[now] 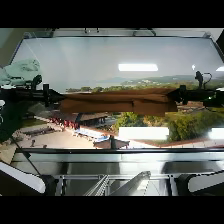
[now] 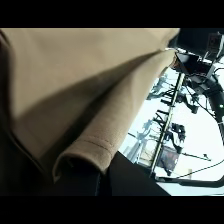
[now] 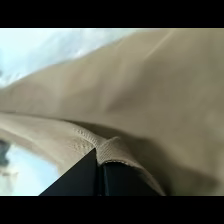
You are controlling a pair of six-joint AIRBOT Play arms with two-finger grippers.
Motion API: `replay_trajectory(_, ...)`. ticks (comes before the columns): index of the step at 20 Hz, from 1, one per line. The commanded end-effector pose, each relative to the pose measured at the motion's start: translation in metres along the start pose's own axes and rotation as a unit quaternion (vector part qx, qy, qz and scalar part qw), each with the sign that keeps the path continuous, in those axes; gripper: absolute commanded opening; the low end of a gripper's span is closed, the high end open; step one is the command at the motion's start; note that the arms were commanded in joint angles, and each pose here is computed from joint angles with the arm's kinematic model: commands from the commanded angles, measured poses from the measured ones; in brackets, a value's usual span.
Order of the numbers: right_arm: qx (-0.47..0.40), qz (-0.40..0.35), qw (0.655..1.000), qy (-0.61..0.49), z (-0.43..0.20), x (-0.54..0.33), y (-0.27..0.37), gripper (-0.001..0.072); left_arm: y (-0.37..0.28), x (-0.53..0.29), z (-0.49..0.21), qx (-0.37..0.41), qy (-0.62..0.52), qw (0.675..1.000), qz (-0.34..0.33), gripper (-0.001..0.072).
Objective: Fold the shirts.
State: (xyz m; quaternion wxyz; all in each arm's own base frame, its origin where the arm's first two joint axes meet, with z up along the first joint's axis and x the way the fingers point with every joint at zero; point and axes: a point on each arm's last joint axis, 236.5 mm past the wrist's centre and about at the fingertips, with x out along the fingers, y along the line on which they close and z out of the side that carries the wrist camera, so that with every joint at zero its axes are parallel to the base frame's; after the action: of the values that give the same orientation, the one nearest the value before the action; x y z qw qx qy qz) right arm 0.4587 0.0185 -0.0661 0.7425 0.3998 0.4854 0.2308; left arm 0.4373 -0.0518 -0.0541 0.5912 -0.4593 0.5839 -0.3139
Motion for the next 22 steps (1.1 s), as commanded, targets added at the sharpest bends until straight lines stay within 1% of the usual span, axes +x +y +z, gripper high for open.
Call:
replay_trajectory(1, -0.006, -0.018, 1.000, -0.006, 0.012, 0.018, -0.026, 0.0022, 0.019, 0.018, 0.022, -0.024, 0.011, 1.000, 0.005, 0.0009)
replay_trajectory(4, -0.020, -0.022, 1.000, -0.001, 0.010, 0.021, -0.031, 0.0022, 0.029, 0.025, 0.031, -0.026, 0.013, 1.000, 0.006, 0.0005)
replay_trajectory(5, -0.023, -0.018, 1.000, 0.003, 0.009, 0.020, -0.028, 0.0038, 0.028, 0.025, 0.033, -0.022, 0.015, 1.000, 0.005, 0.0001)
replay_trajectory(6, -0.027, -0.005, 1.000, 0.012, 0.007, 0.018, -0.020, 0.0214, 0.023, 0.022, 0.032, -0.017, 0.021, 1.000, 0.001, 0.0104)
replay_trajectory(7, -0.038, 0.013, 0.999, 0.027, 0.006, 0.009, -0.008, 0.0356, 0.014, 0.017, 0.031, -0.013, 0.031, 0.999, -0.004, 0.0326)
replay_trajectory(8, -0.055, 0.022, 0.997, 0.042, 0.006, -0.004, 0.001, 0.0377, 0.003, 0.010, 0.030, -0.009, 0.040, 0.999, -0.009, 0.0454)
replay_trajectory(9, -0.061, 0.008, 0.997, 0.050, 0.011, -0.020, 0.002, 0.0410, -0.009, 0.000, 0.030, -0.006, 0.047, 0.999, -0.014, 0.0639)
replay_trajectory(10, -0.051, -0.028, 0.997, 0.047, 0.020, -0.035, -0.008, 0.0615, -0.021, -0.010, 0.030, -0.003, 0.052, 0.999, -0.015, 0.0720)
replay_trajectory(11, -0.036, -0.066, 0.996, 0.039, 0.029, -0.048, -0.022, 0.0712, -0.032, -0.019, 0.033, 0.005, 0.048, 0.999, -0.011, 0.0720)
replay_trajectory(13, -0.014, -0.104, 0.994, 0.026, 0.037, -0.058, -0.042, 0.0711, -0.054, -0.035, 0.044, 0.037, 0.025, 0.999, 0.000, 0.0720)
replay_trajectory(16, 0.005, -0.105, 0.994, 0.038, 0.030, -0.044, -0.063, 0.0712, -0.090, -0.045, 0.050, 0.089, 0.001, 0.996, 0.016, 0.0707)
replay_trajectory(17, 0.014, -0.103, 0.994, 0.047, 0.025, -0.037, -0.068, 0.0712, -0.099, -0.044, 0.049, 0.100, 0.001, 0.995, 0.018, 0.0636)
replay_trajectory(18, 0.020, -0.097, 0.993, 0.058, 0.020, -0.029, -0.070, 0.0711, -0.105, -0.042, 0.046, 0.107, 0.004, 0.994, 0.020, 0.0525)
replay_trajectory(19, 0.022, -0.086, 0.994, 0.071, 0.013, -0.022, -0.068, 0.0711, -0.111, -0.036, 0.043, 0.114, 0.011, 0.993, 0.020, 0.0377)
replay_trajectory(20, 0.019, -0.077, 0.993, 0.083, 0.008, -0.013, -0.063, 0.0711, -0.114, -0.029, 0.038, 0.118, 0.024, 0.992, 0.020, 0.0267)
replay_trajectory(22, -0.004, -0.068, 0.992, 0.103, 0.000, 0.002, -0.052, 0.0689, -0.118, -0.010, 0.028, 0.136, 0.050, 0.989, 0.026, -0.0001)
